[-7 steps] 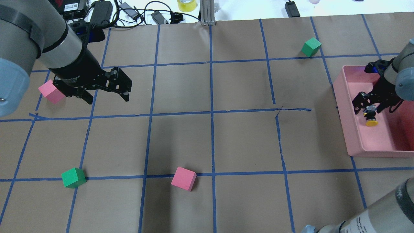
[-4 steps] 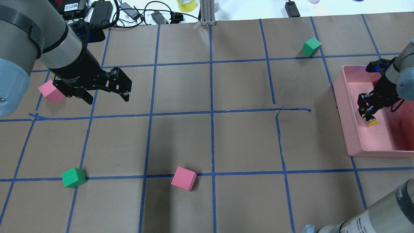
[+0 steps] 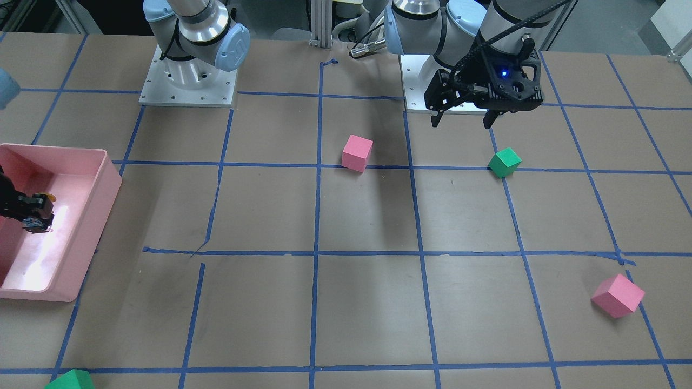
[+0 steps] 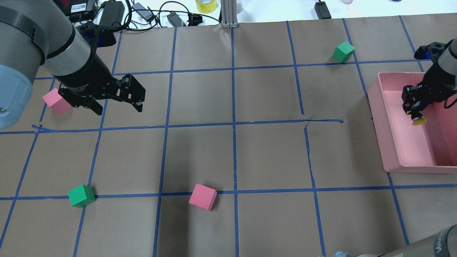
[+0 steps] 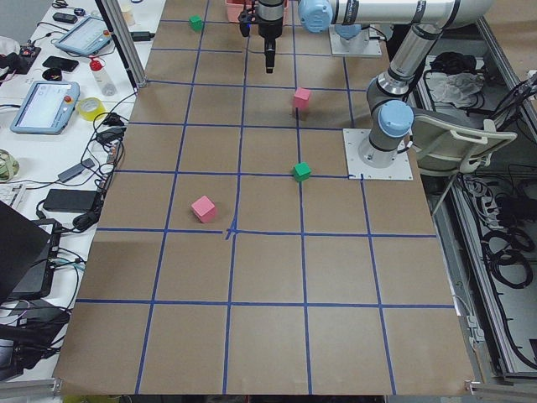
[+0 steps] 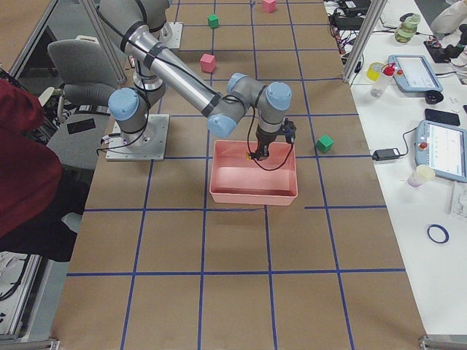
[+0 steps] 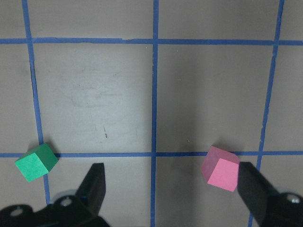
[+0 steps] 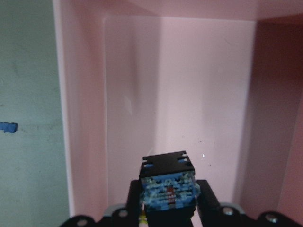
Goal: Align button upright
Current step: 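Close the right gripper on the yellow-capped button and lift it, then carry the button with the right gripper toward the table center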
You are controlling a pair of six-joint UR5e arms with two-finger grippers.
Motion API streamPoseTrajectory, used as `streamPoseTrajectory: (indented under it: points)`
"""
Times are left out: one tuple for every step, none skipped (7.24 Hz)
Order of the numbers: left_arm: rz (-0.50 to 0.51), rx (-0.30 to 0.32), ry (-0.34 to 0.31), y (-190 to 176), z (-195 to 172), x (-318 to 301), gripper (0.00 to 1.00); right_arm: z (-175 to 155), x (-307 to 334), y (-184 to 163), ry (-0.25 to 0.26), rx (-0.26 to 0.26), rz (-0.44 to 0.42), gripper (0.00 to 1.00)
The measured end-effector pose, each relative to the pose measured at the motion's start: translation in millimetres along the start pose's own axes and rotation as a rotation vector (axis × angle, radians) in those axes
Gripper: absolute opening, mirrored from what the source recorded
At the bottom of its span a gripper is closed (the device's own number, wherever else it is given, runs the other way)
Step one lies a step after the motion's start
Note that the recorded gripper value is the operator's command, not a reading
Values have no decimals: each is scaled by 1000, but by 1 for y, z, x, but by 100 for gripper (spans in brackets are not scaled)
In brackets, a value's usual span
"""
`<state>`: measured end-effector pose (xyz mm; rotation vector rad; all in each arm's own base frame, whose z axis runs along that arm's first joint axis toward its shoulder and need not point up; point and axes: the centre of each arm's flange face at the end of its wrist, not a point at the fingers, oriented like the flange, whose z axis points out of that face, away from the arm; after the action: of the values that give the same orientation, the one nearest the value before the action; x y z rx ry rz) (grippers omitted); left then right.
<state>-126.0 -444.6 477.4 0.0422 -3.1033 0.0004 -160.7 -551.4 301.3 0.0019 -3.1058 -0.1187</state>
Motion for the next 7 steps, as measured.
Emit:
streamPoseTrajectory:
  points:
    - [0, 0, 0, 0, 0, 0, 100, -35, -22, -8, 7, 11, -38, 0]
    - [0, 0, -1, 0, 0, 0, 100, -72, -60, -15, 15, 30, -102, 0]
    - [0, 0, -2, 0, 0, 0, 100, -103, -111, -21, 19, 65, -181, 0]
    - [0, 0, -2, 1, 0, 0, 100, -121, -173, -22, 8, 104, -240, 0]
    - [0, 0, -3, 1, -1, 0, 100, -130, -238, -21, -6, 155, -269, 0]
    - [0, 0, -3, 1, 0, 0, 100, -131, -305, -19, -31, 221, -292, 0]
    - [0, 0, -3, 1, 0, 0, 100, -121, -359, -19, -74, 271, -311, 0]
